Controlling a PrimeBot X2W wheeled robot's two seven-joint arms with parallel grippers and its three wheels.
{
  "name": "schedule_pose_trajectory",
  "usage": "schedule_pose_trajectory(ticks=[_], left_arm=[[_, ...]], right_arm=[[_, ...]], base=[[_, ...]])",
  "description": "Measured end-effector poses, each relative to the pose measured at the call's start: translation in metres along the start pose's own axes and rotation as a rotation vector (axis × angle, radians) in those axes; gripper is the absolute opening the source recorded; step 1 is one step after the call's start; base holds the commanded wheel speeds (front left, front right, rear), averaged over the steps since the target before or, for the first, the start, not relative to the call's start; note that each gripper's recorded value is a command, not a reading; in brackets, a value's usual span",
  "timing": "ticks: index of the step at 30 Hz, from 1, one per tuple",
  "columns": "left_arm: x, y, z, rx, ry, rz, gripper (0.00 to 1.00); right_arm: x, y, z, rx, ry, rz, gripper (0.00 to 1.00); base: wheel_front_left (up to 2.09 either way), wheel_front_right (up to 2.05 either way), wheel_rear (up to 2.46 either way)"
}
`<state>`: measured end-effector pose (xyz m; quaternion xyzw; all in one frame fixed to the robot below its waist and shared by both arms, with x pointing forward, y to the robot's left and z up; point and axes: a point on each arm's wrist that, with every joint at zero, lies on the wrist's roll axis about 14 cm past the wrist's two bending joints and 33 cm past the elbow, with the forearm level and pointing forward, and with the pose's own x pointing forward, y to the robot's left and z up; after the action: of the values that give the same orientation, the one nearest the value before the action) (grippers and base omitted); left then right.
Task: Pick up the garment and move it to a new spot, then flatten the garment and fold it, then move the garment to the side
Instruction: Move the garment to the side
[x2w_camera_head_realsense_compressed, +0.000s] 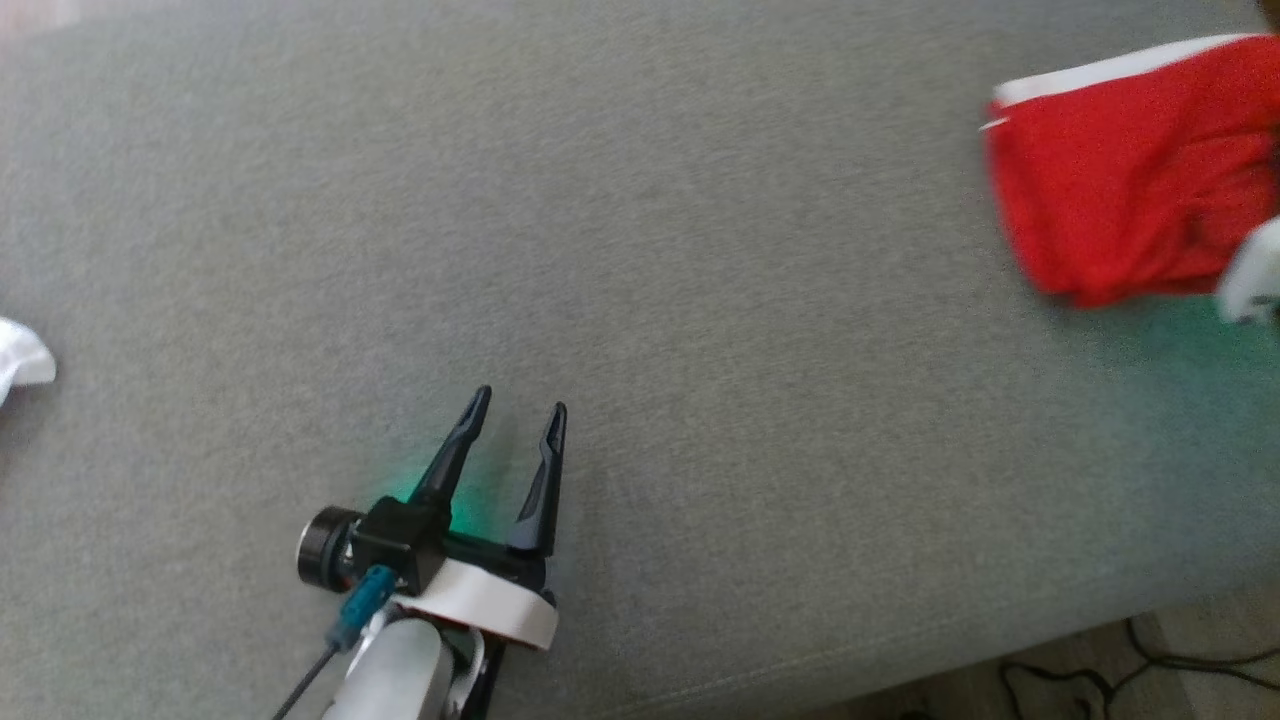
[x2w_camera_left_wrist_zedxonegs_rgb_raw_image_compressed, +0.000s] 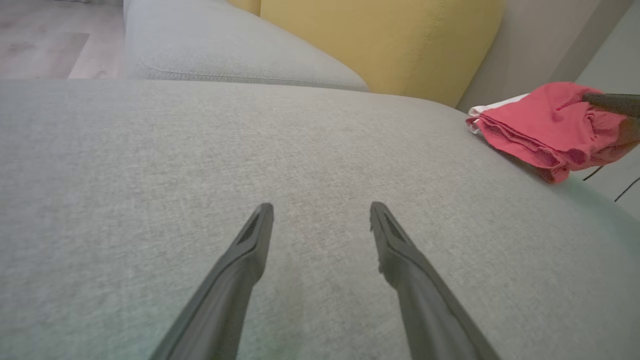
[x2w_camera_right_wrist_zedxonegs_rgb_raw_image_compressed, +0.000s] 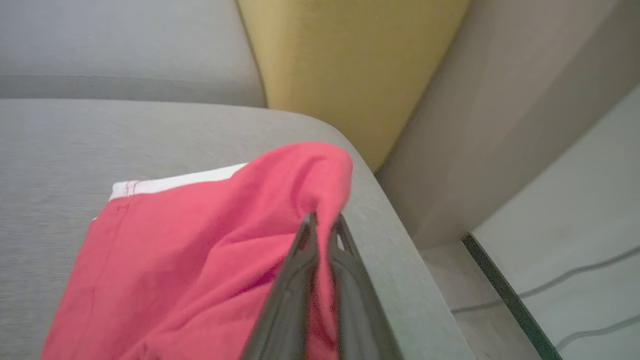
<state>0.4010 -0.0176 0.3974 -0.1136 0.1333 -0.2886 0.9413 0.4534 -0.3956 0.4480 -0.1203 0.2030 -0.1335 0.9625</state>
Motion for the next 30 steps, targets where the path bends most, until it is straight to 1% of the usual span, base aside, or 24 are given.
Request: schedule_pose_trajectory(ticks=[4, 5, 6, 7, 11, 12, 15, 17, 19, 21, 22, 23, 24, 26, 27, 29, 30], left_arm=[[-0.001, 0.014, -0.002, -0.011, 0.001, 0.038, 1.00], [-0.002, 0.016, -0.003, -0.010, 0.004, 0.045, 1.00], [-0.002, 0.018, -0.004, -0.007, 0.006, 0.047, 1.00], [-0.002, 0.018, -0.005, -0.008, 0.008, 0.048, 1.00], [0.000, 0.021, -0.002, -0.008, 0.001, 0.050, 1.00], [0.001, 0.021, 0.000, -0.005, -0.006, 0.051, 1.00], [-0.001, 0.026, 0.007, 0.006, -0.023, 0.073, 1.00], [-0.003, 0.032, 0.014, 0.015, -0.039, 0.104, 1.00], [-0.007, 0.038, 0.022, 0.025, -0.058, 0.137, 1.00], [-0.014, 0.046, 0.029, 0.034, -0.077, 0.179, 1.00], [-0.014, 0.046, 0.029, 0.034, -0.077, 0.179, 1.00], [-0.022, 0.054, 0.037, 0.044, -0.096, 0.221, 1.00], [-0.027, 0.058, 0.040, 0.047, -0.104, 0.241, 1.00], [-0.038, 0.064, 0.043, 0.053, -0.113, 0.278, 1.00], [-0.038, 0.064, 0.043, 0.053, -0.113, 0.278, 1.00], [-0.052, 0.071, 0.045, 0.056, -0.118, 0.321, 1.00], [-0.059, 0.074, 0.044, 0.057, -0.118, 0.341, 1.00]], right_arm=[[0.008, -0.021, -0.003, -0.023, 0.027, -0.049, 0.00], [0.010, -0.024, -0.003, -0.021, 0.029, -0.058, 0.05], [0.012, -0.026, -0.002, -0.011, 0.028, -0.067, 0.48], [0.013, -0.027, 0.000, -0.001, 0.021, -0.074, 1.00], [0.017, -0.034, 0.016, 0.035, -0.031, -0.105, 1.00], [0.018, -0.036, 0.025, 0.042, -0.063, -0.110, 1.00], [0.019, -0.031, 0.073, 0.069, -0.218, -0.107, 1.00], [0.017, -0.010, 0.105, 0.102, -0.327, -0.070, 1.00], [0.010, 0.024, 0.122, 0.146, -0.398, -0.009, 1.00], [0.000, 0.056, 0.121, 0.188, -0.424, 0.050, 1.00], [0.000, 0.056, 0.121, 0.188, -0.424, 0.050, 1.00], [-0.013, 0.082, 0.109, 0.231, -0.416, 0.096, 1.00], [-0.020, 0.094, 0.101, 0.250, -0.406, 0.120, 1.00], [-0.033, 0.115, 0.084, 0.292, -0.381, 0.158, 1.00], [-0.033, 0.115, 0.084, 0.292, -0.381, 0.158, 1.00], [-0.047, 0.130, 0.071, 0.352, -0.362, 0.185, 1.00], [-0.053, 0.137, 0.064, 0.360, -0.350, 0.199, 1.00]], base=[[0.00, 0.00, 0.00], [0.00, 0.00, 0.00], [0.00, 0.00, 0.00], [0.00, 0.00, 0.00], [0.00, 0.00, 0.00], [0.00, 0.00, 0.00], [0.00, 0.00, 0.00], [0.00, 0.00, 0.00], [0.00, 0.00, 0.00], [0.00, 0.00, 0.00], [0.00, 0.00, 0.00], [0.00, 0.00, 0.00], [0.00, 0.00, 0.00], [0.00, 0.00, 0.00], [0.00, 0.00, 0.00], [0.00, 0.00, 0.00], [0.00, 0.00, 0.00]])
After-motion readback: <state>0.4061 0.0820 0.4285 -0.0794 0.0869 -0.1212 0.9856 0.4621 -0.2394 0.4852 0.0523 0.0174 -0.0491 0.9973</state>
